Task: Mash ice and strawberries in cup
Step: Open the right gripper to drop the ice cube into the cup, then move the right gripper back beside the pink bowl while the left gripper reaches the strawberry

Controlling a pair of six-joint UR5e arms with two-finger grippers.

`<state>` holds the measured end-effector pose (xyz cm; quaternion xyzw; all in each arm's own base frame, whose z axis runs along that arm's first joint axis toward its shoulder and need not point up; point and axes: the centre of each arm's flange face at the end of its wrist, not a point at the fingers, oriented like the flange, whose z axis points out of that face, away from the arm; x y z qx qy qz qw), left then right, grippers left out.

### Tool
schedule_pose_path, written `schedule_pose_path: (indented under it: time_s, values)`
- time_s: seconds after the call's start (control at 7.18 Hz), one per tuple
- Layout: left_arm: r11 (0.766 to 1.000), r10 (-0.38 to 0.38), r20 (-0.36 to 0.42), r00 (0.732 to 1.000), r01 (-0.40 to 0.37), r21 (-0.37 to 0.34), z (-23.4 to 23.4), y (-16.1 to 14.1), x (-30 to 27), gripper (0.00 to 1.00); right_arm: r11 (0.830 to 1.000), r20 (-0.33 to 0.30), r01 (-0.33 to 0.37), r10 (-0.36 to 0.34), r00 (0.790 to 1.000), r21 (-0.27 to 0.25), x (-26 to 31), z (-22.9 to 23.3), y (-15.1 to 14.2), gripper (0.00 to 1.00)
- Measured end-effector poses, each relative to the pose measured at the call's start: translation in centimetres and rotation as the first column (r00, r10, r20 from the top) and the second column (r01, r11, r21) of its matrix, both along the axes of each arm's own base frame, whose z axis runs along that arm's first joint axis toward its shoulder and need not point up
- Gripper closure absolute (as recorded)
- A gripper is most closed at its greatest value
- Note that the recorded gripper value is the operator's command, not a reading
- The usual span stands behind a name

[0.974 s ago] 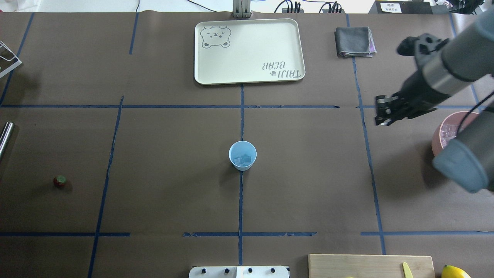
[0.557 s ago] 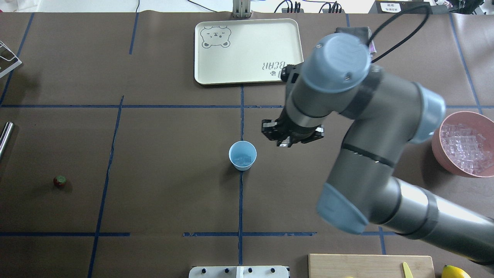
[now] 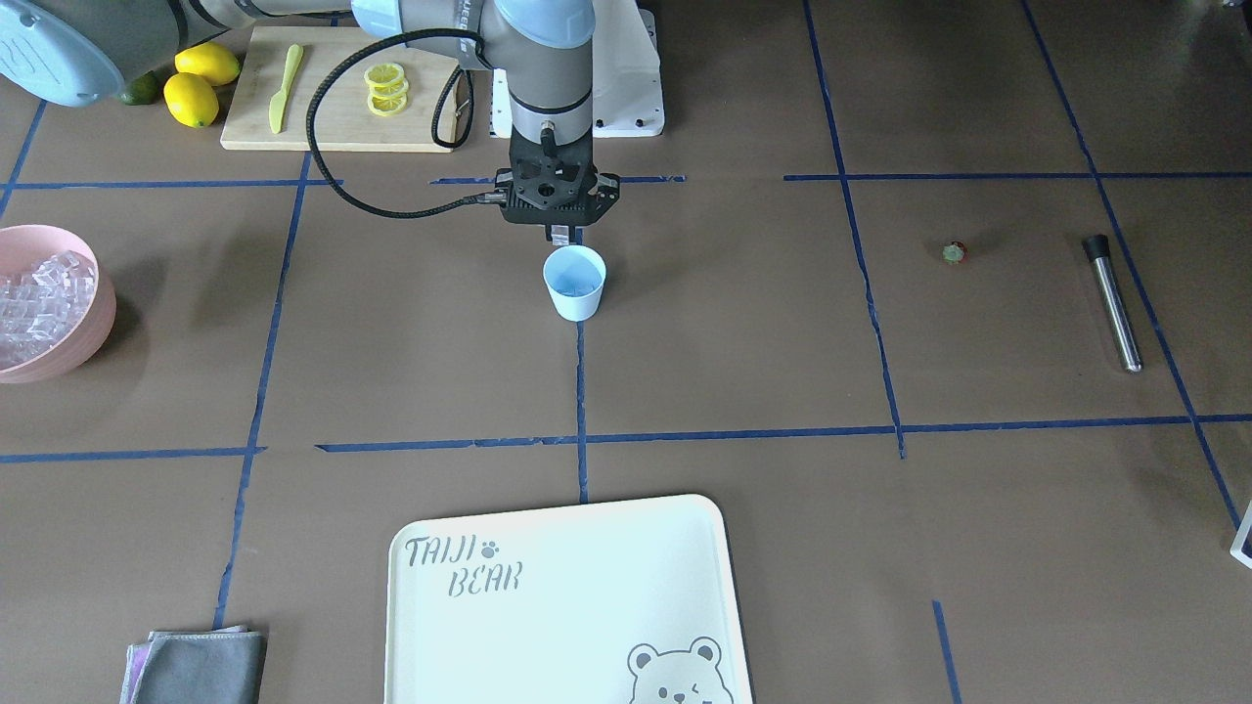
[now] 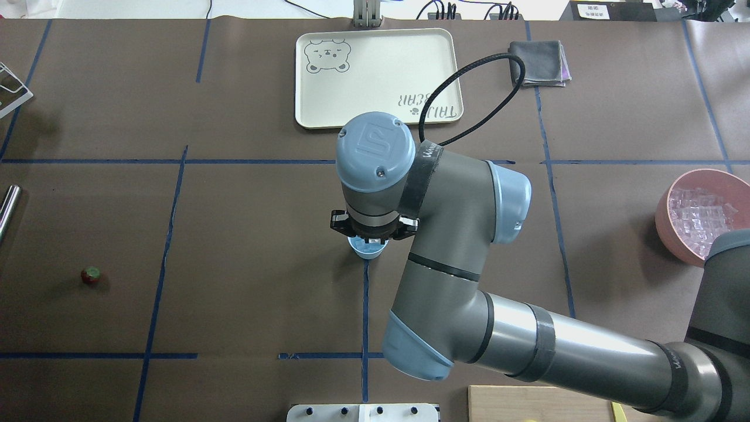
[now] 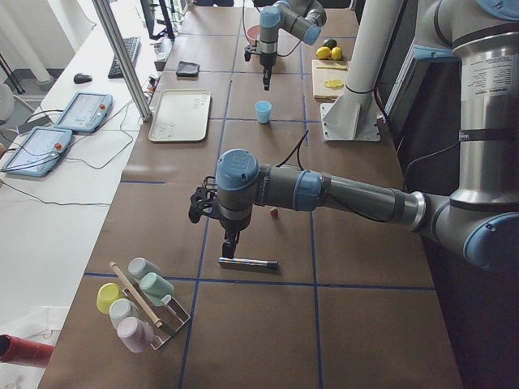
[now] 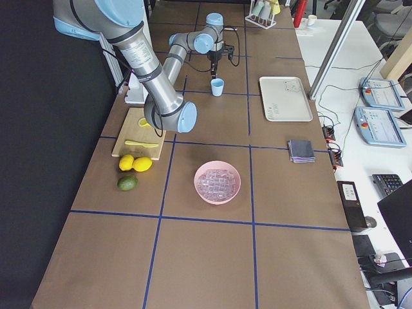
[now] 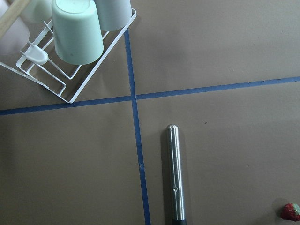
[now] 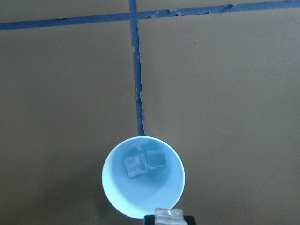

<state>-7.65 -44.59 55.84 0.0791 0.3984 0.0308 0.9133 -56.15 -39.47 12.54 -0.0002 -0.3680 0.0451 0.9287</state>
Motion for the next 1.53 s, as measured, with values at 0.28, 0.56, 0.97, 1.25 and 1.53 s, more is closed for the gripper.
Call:
schedule_pose_path:
  time_s: [0.28,0.56,0.97,1.25,1.53]
  values:
    - [1.000,0.000,0.000,1.000,0.000,0.000,0.0,0.0,0.0,0.00,1.000,-0.018,-0.002,0.002,1.000,-0.004,-1.8,-0.4,-0.8,0.97]
    - [1.000,0.000,0.000,1.000,0.000,-0.001,0.0,0.0,0.0,0.00,1.000,-0.020,-0.005,0.005,1.000,0.004,-2.4,-0.2,-1.1,0.69]
    - [1.000,0.000,0.000,1.000,0.000,-0.001,0.1,0.0,0.0,0.00,1.000,-0.022,-0.009,0.010,1.000,0.006,-2.5,-0.1,-1.2,0.02]
    - [1.000,0.000,0.000,1.000,0.000,-0.001,0.0,0.0,0.0,0.00,1.000,-0.020,-0.011,0.011,1.000,0.006,-2.5,-0.1,-1.2,0.02]
    - [1.000,0.000,0.000,1.000,0.000,-0.001,0.1,0.0,0.0,0.00,1.000,-0.018,-0.012,0.012,1.000,0.006,-2.4,-0.3,-1.2,0.01]
